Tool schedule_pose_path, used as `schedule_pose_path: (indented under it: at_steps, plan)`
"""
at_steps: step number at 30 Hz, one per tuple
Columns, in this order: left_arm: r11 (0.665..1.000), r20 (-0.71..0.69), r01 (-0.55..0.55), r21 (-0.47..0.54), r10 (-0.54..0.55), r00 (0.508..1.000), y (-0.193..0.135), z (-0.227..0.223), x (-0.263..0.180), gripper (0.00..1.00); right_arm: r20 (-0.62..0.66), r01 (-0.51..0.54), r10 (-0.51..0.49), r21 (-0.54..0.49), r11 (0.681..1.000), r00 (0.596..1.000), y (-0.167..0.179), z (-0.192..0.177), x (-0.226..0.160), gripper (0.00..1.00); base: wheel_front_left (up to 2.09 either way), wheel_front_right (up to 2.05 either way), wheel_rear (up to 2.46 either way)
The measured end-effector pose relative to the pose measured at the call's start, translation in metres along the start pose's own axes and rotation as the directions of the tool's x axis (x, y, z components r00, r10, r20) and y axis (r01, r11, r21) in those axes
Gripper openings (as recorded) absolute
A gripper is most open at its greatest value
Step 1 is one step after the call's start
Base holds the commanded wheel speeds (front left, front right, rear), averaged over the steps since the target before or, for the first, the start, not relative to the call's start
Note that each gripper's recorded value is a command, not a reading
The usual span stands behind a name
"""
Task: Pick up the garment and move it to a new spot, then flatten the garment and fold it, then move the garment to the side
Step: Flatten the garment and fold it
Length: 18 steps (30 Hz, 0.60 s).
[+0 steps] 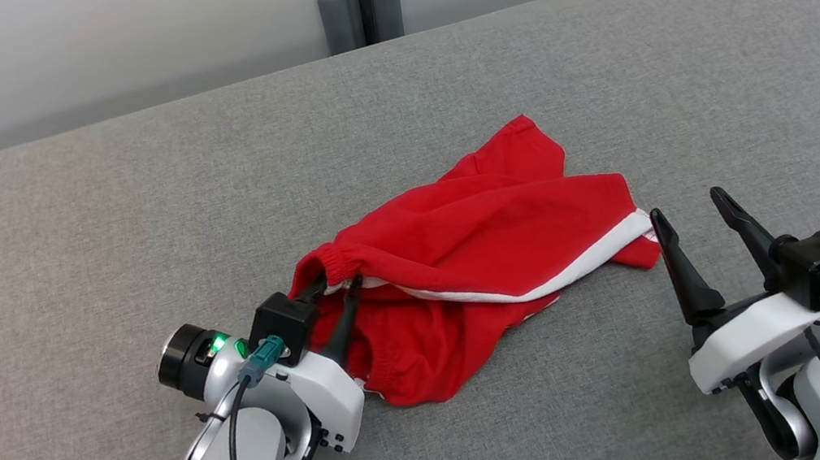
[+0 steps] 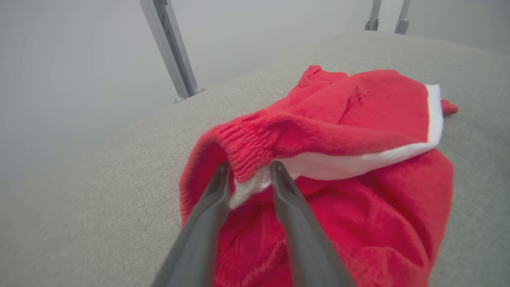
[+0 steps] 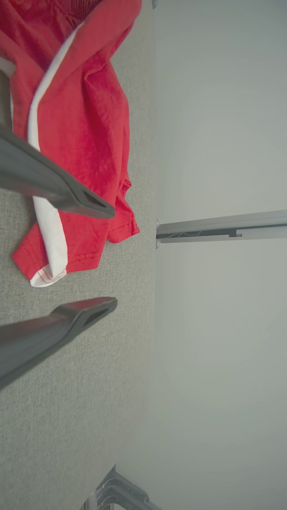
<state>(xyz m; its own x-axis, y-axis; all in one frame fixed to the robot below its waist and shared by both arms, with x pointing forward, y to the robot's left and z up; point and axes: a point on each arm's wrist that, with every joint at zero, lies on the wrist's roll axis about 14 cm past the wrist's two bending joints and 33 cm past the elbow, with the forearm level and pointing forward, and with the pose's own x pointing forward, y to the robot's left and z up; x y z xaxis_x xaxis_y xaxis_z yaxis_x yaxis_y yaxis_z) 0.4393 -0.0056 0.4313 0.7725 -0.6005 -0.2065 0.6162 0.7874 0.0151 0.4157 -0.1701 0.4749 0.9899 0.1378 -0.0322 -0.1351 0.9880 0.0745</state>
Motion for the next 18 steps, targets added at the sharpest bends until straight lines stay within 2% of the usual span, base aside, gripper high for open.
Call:
schedule_pose_path:
  at_steps: [1, 7, 10, 14, 18]
  plan:
    - [1.0, 0.001, 0.002, 0.001, -0.002, 1.0, 0.0, 0.001, 0.001, 0.0, 0.003, -0.002, 0.002, 0.0, 1.0, 1.0, 0.001, 0.001, 0.0, 1.0, 0.0, 0.0, 0.0]
    - [1.0, -0.046, 0.027, -0.012, -0.027, 0.999, -0.007, -0.012, -0.001, 0.0, 0.008, -0.003, 0.003, 0.006, 1.0, 1.0, 0.002, 0.002, -0.005, 1.0, 0.0, 0.0, 0.0]
    - [0.996, -0.092, 0.085, -0.014, -0.086, 0.992, -0.024, -0.015, -0.003, 0.0, 0.014, -0.004, 0.004, 0.007, 1.0, 1.0, 0.003, 0.004, -0.006, 1.0, 0.0, 0.0, 0.0]
    - [0.987, -0.117, 0.161, -0.013, -0.161, 0.98, -0.035, -0.003, -0.01, 0.0, 0.003, 0.001, -0.001, 0.014, 1.0, 1.0, 0.002, -0.001, -0.009, 1.0, 0.0, 0.0, 0.0]
    - [0.98, -0.154, 0.201, -0.013, -0.2, 0.968, -0.026, 0.017, -0.028, 0.0, -0.005, -0.012, 0.012, 0.021, 1.0, 1.0, 0.009, -0.005, -0.008, 1.0, 0.0, 0.0, 0.0]
